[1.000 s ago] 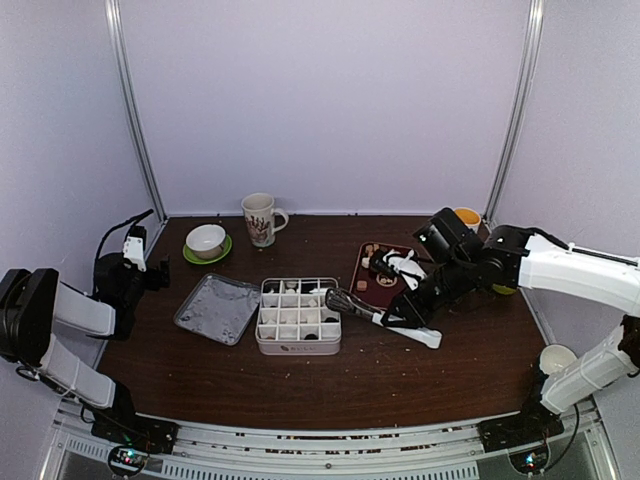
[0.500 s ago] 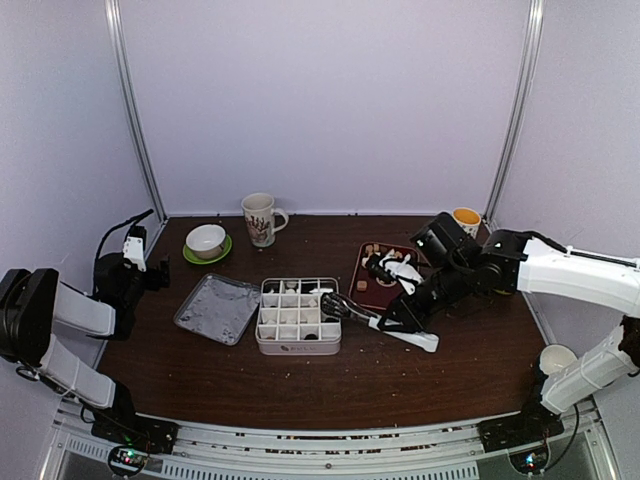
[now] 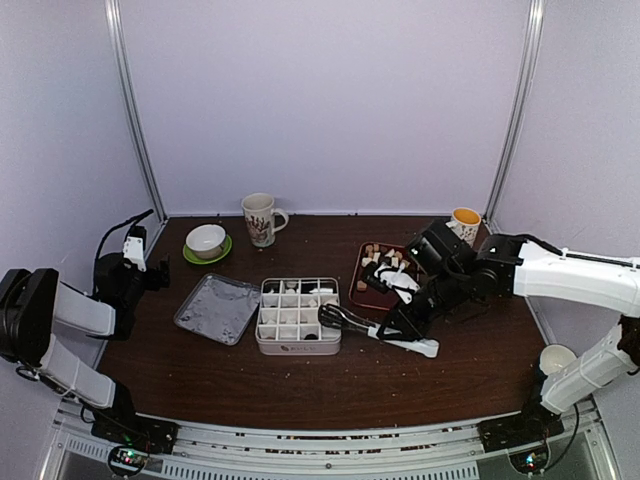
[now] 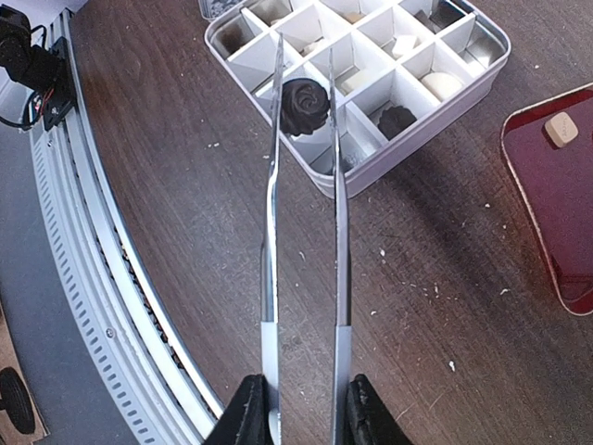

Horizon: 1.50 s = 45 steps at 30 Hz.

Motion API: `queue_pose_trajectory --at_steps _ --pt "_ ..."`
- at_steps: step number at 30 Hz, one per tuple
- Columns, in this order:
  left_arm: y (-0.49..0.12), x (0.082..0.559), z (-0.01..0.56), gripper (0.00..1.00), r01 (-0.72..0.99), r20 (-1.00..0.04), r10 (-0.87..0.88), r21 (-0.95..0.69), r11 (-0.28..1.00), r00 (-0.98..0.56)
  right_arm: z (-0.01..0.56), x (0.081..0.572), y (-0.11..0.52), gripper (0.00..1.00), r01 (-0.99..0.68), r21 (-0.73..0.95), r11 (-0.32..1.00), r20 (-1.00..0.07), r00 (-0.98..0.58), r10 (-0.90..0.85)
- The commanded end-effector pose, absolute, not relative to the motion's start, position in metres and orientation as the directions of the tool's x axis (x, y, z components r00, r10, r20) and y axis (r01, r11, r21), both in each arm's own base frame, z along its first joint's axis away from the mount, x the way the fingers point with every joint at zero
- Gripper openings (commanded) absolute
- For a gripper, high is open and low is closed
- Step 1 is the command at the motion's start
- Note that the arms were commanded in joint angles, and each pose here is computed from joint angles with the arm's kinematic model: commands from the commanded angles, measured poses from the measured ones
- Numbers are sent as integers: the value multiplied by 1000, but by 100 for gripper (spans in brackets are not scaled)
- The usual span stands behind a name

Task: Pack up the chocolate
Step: Place the fake chocolate in the empty pocket of the box.

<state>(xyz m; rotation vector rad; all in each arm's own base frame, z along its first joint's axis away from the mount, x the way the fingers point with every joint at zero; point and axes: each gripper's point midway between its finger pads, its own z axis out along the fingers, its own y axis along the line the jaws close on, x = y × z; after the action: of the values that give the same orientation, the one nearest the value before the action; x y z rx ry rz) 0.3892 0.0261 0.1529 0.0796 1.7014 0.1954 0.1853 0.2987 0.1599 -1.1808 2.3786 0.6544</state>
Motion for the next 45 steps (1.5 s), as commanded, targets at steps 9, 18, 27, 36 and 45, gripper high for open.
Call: queue_pose_trajectory --at_steps 9,18,27,36,45 --pt "30 393 163 98 -81 -981 159 168 983 -108 171 192 323 21 -847 200 492 -578 -507 -639" --pt "30 393 163 98 -80 -981 158 167 983 -109 161 194 319 21 -846 167 507 -551 -506 -663" --pt "30 393 163 98 -80 -981 159 168 983 -108 149 203 306 23 -831 94 548 -518 -511 -686" --pt "30 393 163 98 -81 -981 159 168 983 -108 140 200 301 27 -831 88 550 -495 -515 -700" --pt "30 393 163 98 -81 -981 158 168 983 -108 147 201 302 36 -833 85 547 -525 -504 -686"
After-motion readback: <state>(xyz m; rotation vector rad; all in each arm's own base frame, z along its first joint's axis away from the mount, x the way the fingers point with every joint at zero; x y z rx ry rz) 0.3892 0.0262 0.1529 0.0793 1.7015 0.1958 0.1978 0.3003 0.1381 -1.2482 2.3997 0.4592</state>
